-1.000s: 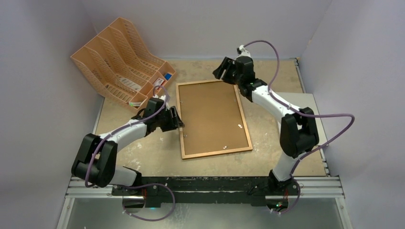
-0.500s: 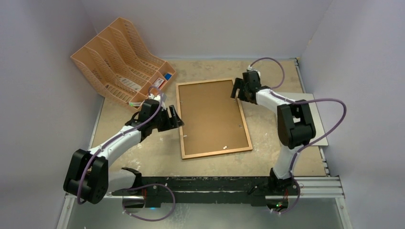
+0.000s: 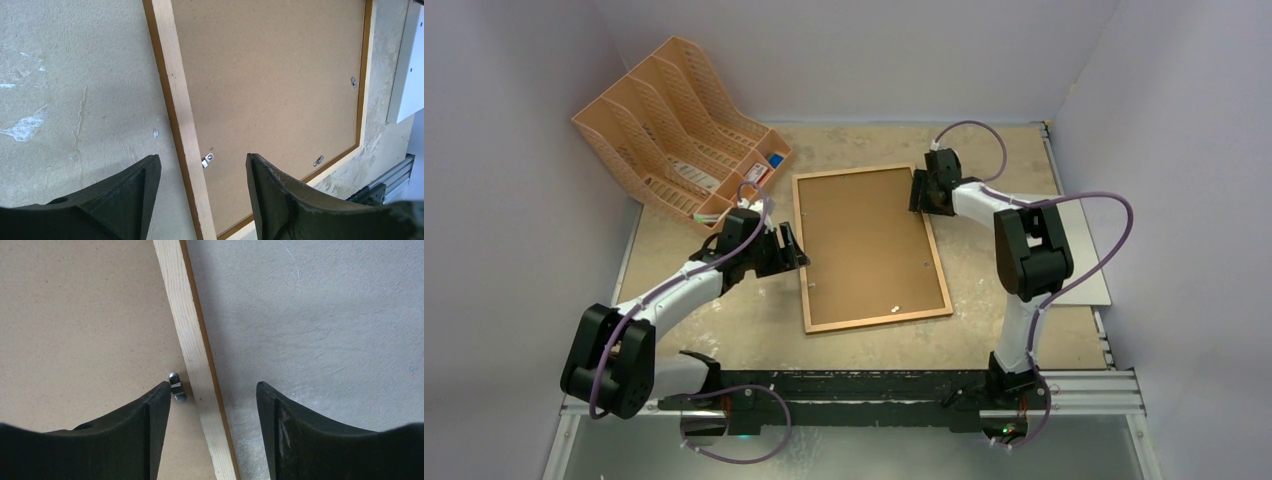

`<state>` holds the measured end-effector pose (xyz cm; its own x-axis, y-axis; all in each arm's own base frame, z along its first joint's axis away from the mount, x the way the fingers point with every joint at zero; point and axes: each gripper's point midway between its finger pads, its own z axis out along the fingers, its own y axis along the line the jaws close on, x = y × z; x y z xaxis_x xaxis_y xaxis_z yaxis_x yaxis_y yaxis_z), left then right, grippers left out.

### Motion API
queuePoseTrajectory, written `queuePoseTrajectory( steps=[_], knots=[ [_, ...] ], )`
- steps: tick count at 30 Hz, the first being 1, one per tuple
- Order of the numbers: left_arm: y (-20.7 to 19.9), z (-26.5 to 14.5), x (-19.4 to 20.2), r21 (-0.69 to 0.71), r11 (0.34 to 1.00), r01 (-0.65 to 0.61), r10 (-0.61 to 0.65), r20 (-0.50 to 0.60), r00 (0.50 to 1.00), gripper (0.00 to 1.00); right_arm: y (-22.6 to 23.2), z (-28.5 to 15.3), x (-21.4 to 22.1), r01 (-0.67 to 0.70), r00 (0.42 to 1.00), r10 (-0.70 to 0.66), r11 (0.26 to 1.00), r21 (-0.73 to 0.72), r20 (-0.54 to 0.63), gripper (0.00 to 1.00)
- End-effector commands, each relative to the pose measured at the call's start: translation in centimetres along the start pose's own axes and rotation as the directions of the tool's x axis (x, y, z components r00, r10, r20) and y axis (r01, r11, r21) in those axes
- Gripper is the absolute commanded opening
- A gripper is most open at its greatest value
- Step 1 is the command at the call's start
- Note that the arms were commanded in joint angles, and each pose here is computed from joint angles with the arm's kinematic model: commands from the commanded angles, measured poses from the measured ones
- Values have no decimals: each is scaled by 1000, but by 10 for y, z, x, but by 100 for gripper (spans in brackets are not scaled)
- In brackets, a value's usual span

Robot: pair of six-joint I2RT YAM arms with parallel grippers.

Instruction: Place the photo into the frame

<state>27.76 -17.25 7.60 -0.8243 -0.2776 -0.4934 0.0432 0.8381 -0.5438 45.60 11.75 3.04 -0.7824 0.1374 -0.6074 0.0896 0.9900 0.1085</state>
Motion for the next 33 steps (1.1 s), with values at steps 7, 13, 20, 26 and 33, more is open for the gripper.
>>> queuePoseTrajectory(
  steps=[7,13,20,26,33],
  knots=[
    [-3,1,-7,14,1000,-5,5,25,1000,65,-3,8,6,31,999,-30,999,23,-41,56],
    [0,1,-5,5,1000,-5,5,18,1000,64,-9,8,5,27,999,-26,998,57,-27,45],
    [1,3,-4,3,1000,-6,6,12,1000,64,-6,7,6,31,999,-30,999,36,-36,31],
    [2,3,-2,0,1000,-5,5,8,1000,64,-2,4,7,36,999,-35,999,12,-35,36],
    [2,3,-2,0,1000,-4,4,7,1000,64,6,-4,2,3,1000,-3,999,-32,-11,28]
  ],
)
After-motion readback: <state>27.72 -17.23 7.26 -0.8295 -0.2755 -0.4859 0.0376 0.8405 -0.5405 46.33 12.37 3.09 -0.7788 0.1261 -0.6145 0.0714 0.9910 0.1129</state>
